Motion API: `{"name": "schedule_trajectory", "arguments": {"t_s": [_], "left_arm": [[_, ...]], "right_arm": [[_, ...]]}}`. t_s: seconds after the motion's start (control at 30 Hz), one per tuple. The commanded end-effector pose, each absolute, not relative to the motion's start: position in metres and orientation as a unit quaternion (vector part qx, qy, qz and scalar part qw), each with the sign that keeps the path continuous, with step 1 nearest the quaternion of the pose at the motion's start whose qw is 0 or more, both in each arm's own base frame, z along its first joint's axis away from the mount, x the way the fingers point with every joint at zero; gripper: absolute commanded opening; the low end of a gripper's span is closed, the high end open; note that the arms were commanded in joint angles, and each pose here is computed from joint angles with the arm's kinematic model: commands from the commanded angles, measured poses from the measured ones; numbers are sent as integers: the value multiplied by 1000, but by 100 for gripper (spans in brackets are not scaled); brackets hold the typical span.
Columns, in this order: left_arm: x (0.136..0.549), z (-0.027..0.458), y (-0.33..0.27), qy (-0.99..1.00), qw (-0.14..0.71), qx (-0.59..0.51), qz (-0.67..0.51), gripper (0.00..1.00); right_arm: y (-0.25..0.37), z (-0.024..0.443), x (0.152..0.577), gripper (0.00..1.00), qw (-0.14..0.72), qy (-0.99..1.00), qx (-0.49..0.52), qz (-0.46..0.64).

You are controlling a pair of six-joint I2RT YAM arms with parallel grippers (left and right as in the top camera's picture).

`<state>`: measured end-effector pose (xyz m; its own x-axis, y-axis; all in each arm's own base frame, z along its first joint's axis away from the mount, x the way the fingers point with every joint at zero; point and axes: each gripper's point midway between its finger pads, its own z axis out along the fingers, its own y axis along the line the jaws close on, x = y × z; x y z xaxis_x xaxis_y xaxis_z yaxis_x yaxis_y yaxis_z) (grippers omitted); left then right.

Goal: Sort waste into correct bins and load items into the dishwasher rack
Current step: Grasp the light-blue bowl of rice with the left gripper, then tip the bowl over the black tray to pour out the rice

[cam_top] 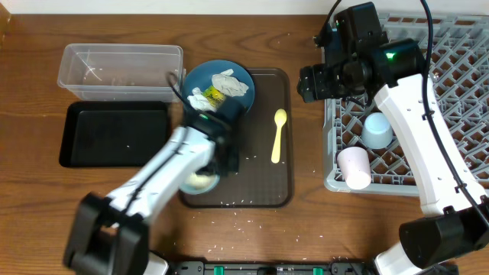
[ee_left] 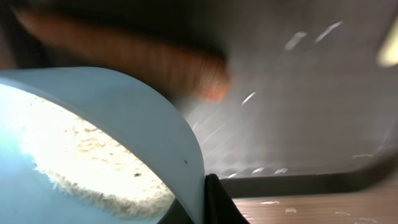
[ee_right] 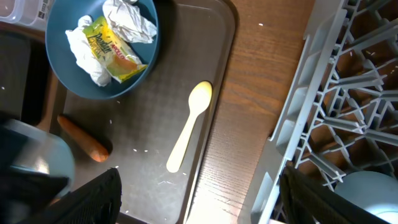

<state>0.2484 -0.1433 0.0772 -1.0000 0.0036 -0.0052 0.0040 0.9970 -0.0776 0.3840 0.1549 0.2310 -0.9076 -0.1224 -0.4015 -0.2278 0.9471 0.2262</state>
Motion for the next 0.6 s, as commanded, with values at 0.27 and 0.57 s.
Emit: {"name": "schedule_trajectory", "arguments": {"t_s": [0.27, 0.57], "left_arm": [[333, 163, -62, 958, 152, -89, -227, 6], [355, 184, 17, 859, 208, -158, -440, 6]], "right_arm": [[149, 228, 386, 79, 194, 969, -92, 125], [149, 228, 386, 79, 196, 968, -96, 125]]}}
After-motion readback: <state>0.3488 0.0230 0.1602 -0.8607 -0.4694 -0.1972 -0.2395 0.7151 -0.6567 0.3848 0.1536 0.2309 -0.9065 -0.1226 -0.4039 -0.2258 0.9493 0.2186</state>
